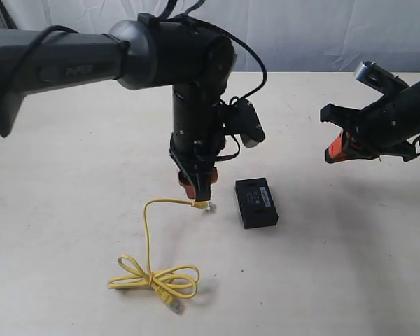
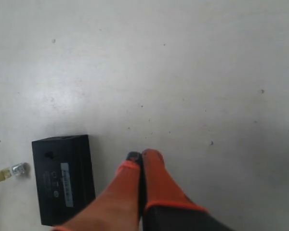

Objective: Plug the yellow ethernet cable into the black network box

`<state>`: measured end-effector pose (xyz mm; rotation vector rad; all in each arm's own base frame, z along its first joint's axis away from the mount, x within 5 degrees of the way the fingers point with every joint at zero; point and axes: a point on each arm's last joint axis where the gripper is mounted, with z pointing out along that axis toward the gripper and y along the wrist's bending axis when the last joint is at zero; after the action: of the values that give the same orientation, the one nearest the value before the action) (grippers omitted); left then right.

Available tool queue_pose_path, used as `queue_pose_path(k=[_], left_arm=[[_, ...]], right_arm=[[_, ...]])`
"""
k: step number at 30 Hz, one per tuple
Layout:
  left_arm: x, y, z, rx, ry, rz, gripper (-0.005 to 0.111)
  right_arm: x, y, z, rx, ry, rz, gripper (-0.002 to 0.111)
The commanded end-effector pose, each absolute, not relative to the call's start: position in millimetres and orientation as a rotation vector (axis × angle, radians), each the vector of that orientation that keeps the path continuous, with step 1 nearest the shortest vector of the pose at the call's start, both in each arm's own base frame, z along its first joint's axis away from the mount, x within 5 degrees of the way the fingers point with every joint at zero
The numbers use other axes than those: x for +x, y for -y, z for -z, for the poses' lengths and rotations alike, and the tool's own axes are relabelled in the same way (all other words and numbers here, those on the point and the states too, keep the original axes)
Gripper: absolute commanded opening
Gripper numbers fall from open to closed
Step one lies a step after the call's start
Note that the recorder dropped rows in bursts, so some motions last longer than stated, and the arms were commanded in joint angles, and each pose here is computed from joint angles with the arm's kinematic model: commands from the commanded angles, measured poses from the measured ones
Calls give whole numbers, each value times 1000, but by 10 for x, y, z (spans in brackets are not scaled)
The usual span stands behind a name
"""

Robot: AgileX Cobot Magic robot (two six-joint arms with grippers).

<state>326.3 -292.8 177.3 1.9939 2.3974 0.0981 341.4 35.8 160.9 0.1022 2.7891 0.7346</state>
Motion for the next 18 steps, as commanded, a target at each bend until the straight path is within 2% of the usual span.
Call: queue_pose_path(k=[1,11,18], left_arm=[[3238,3095,-1698,2038,-2366,-110,54],[3220,3189,-1452,2067,-2390,-177,54],[3225,3186,-1436,2032,-2420,-189,54]], right_arm=[[3422,-336,-1630,110,-2768,-727,-1],[3425,-339,-1633,117,-2765,-733,-1],[3426,-340,-1634,103,-2761,-733,-1]])
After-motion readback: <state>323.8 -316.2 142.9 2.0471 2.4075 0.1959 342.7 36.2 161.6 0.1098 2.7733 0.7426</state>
